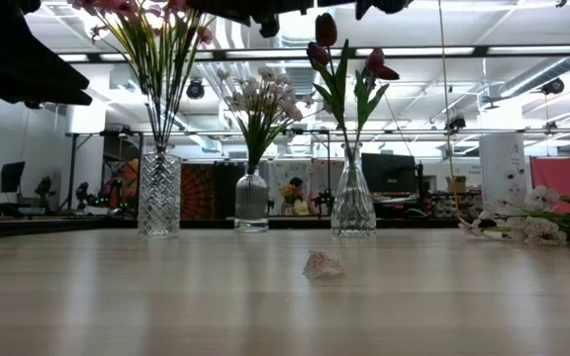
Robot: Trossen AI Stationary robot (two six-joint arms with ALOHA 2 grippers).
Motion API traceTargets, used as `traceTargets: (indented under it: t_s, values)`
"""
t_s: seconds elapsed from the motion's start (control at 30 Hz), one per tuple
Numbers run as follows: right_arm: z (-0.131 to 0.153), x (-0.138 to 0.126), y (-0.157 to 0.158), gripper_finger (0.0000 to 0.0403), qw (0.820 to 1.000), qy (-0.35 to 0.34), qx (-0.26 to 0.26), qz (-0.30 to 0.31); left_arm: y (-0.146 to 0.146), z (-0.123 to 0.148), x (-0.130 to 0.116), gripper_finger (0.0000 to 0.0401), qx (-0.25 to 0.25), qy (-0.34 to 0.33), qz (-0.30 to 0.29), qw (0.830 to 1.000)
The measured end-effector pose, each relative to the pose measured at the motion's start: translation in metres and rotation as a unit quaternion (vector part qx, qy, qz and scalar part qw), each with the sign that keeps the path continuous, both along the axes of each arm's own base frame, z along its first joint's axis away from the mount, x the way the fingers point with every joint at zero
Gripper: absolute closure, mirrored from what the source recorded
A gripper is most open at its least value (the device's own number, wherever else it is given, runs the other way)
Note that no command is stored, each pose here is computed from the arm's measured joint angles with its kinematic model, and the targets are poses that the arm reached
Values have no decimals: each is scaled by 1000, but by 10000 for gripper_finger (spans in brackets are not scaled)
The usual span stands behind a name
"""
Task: Sort flowers into vase by color
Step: Put the pink flower into the bottom left transparent vase
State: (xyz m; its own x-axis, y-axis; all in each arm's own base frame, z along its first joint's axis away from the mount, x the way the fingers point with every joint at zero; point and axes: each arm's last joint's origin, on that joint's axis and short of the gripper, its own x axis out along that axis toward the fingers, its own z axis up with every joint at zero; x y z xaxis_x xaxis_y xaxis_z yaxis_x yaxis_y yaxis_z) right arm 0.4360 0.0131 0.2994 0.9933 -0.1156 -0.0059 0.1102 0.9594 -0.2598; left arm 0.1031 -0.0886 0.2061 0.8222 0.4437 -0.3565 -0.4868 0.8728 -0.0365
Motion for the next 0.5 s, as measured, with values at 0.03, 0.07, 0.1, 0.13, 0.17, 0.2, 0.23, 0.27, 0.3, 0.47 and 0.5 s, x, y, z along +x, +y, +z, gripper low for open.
traceTargets:
  t_s: [0.03,0.07,0.1,0.13,0.17,0.2,0.23,0.27,0.3,0.47,0.5]
  values:
    - [-2,2,-1,390,1000,-7,0,-1,0,-1,0,124,2,0,0,1000]
    - [-2,2,-2,390,1000,-9,0,-3,1,-1,0,124,5,0,1,1000]
    - [-2,3,-4,390,1000,-9,0,-5,1,-2,0,124,8,-1,3,1000]
    - [-3,3,-6,390,1000,-11,0,-7,1,-3,0,125,11,-2,5,1000]
    - [-4,5,-7,390,1000,-12,0,-9,2,-4,-1,126,14,-2,5,1000]
    - [-3,7,-10,390,1000,-16,1,-11,2,-5,-1,126,17,-1,6,1000]
    - [-4,8,-12,390,1000,-15,3,-14,3,-6,-1,126,19,0,6,1000]
    - [-5,10,-13,390,1000,-12,3,-15,3,-8,-2,127,19,0,7,1000]
    - [-6,12,-14,390,1000,-12,3,-17,4,-9,-2,127,21,0,8,1000]
    - [-10,21,-18,390,1000,-3,-1,-21,6,-14,-3,127,24,-4,15,1000]
    - [-9,22,-18,390,1000,0,-1,-21,6,-14,-3,127,24,-5,15,1000]
